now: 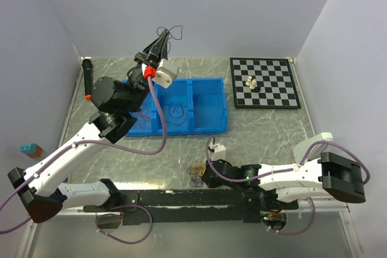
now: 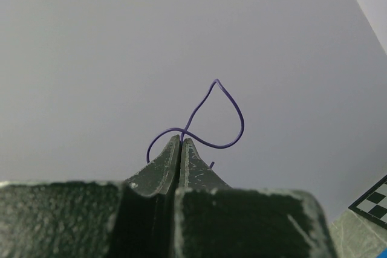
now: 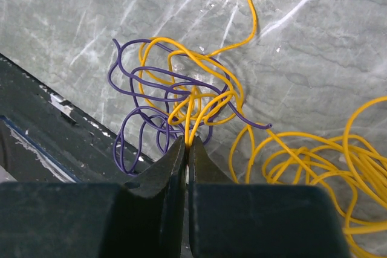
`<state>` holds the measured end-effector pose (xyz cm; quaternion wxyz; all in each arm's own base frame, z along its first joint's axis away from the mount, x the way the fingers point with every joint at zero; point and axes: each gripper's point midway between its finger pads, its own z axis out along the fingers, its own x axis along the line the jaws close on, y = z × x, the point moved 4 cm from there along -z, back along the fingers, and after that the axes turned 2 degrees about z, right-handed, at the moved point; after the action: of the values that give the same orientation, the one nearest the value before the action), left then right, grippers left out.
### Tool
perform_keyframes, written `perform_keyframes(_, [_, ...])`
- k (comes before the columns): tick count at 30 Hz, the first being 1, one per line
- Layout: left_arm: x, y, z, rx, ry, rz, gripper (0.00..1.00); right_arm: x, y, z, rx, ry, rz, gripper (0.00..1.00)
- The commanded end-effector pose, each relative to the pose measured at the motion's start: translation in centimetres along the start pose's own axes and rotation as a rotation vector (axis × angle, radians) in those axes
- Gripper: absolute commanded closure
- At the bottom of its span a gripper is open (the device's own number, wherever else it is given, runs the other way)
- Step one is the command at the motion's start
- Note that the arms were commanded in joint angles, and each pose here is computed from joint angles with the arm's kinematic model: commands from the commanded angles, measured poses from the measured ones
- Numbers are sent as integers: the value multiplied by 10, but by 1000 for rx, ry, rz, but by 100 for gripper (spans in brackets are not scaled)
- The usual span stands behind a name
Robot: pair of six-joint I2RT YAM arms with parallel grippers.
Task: Untangle the cables
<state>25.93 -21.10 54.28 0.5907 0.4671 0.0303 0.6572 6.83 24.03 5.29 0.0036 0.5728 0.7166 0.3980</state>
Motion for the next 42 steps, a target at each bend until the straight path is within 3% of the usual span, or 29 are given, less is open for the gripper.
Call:
perform_keyframes(1, [4, -6, 5, -12, 50, -48, 99, 9, 4, 0, -29, 39, 27, 100])
perform_keyframes(24, [-51, -95, -2, 194, -60, -71, 99, 3, 2, -2, -35, 37, 52, 100])
perform_keyframes(33, [-95, -147, -15, 500, -128, -251, 92, 6, 5, -2, -43, 44, 57, 100])
perform_keyframes(37, [-119, -180, -36, 677, -177, -245, 95, 5, 5, -3, -50, 46, 64, 100])
perform_keyframes(42, [-139, -205, -59, 760, -243, -200, 90, 5, 5, -4, -51, 45, 67, 100])
